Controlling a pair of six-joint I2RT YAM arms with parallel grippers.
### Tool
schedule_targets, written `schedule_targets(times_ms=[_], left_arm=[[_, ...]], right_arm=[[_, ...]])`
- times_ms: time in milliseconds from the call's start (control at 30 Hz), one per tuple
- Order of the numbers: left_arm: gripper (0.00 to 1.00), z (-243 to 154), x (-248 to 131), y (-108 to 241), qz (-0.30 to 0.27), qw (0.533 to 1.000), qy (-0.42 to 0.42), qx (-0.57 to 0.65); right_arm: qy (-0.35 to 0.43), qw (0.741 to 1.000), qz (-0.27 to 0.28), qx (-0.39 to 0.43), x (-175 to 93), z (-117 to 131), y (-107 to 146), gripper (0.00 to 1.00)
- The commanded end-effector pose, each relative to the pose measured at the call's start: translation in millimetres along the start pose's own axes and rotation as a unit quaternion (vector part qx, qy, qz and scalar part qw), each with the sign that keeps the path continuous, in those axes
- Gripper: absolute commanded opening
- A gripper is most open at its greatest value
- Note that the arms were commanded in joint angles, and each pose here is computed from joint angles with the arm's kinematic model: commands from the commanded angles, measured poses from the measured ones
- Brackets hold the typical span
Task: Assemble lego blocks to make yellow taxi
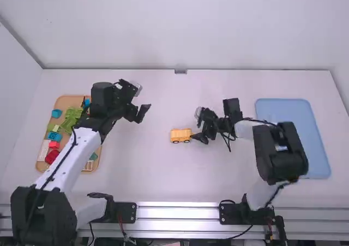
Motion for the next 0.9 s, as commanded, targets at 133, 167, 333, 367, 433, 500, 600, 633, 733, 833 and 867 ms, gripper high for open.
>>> schedule_targets(times_ms=[133,167,333,367,433,500,600,633,733,833,867], left_arm=[[0.99,61.8,-46.0,6.3,0.006,0.963,-0.212,-0.167],[0.99,71.5,-58.5,10.0,0.008,0.948,-0.252,-0.194],[0.99,78.8,-88.5,3.8,0.017,0.932,-0.295,-0.212],[0.99,80.4,-93.9,1.7,0.019,0.930,-0.297,-0.214],[0.99,85.0,-101.8,0.6,0.024,0.927,-0.304,-0.220],[0.99,100.1,-118.0,1.6,0.025,0.913,-0.326,-0.242],[0.99,117.0,-135.7,6.3,0.020,0.893,-0.354,-0.279],[0.99,122.8,-141.6,8.7,0.017,0.885,-0.363,-0.292],[0.99,142.0,-161.2,20.7,0.001,0.851,-0.398,-0.343],[0.99,159.9,-182.5,41.3,-0.003,0.810,-0.435,-0.394],[0.99,164.9,-190.3,49.6,-0.003,0.794,-0.447,-0.411]], right_arm=[[0.001,0.993,-0.095,-0.064,-35.1,1.5,-112.1,0.99],[-0.007,0.993,-0.096,-0.074,-32.8,6.4,-128.0,0.99],[-0.017,0.996,-0.078,-0.041,-18.9,20.6,-176.6,0.99],[-0.016,0.996,-0.076,-0.053,-15.7,25.0,-185.9,0.99],[-0.010,0.995,-0.076,-0.069,-11.1,29.1,-196.9,0.99],[-0.012,0.993,-0.081,-0.088,-5.3,38.3,-211.7,0.99],[-0.024,0.991,-0.087,-0.100,-2.1,49.9,-224.4,0.99],[-0.028,0.990,-0.090,-0.104,-0.9,53.7,-228.1,0.99],[-0.036,0.989,-0.097,-0.107,2.4,62.0,-236.0,0.99],[-0.042,0.987,-0.102,-0.113,5.3,68.7,-240.6,0.99],[-0.044,0.987,-0.102,-0.116,6.2,70.7,-241.1,0.99]])
Point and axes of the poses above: each hand's point on the last joint's axis, 136 mm out from that joint toward the fingers, its own x axis out along the fingers, its own z axis along the line the jaws close on, y = z × x, the point moved 1 cm from there along -x, back along the fingers, and after that the axes turned 2 degrees about x, right-handed, at the moved point
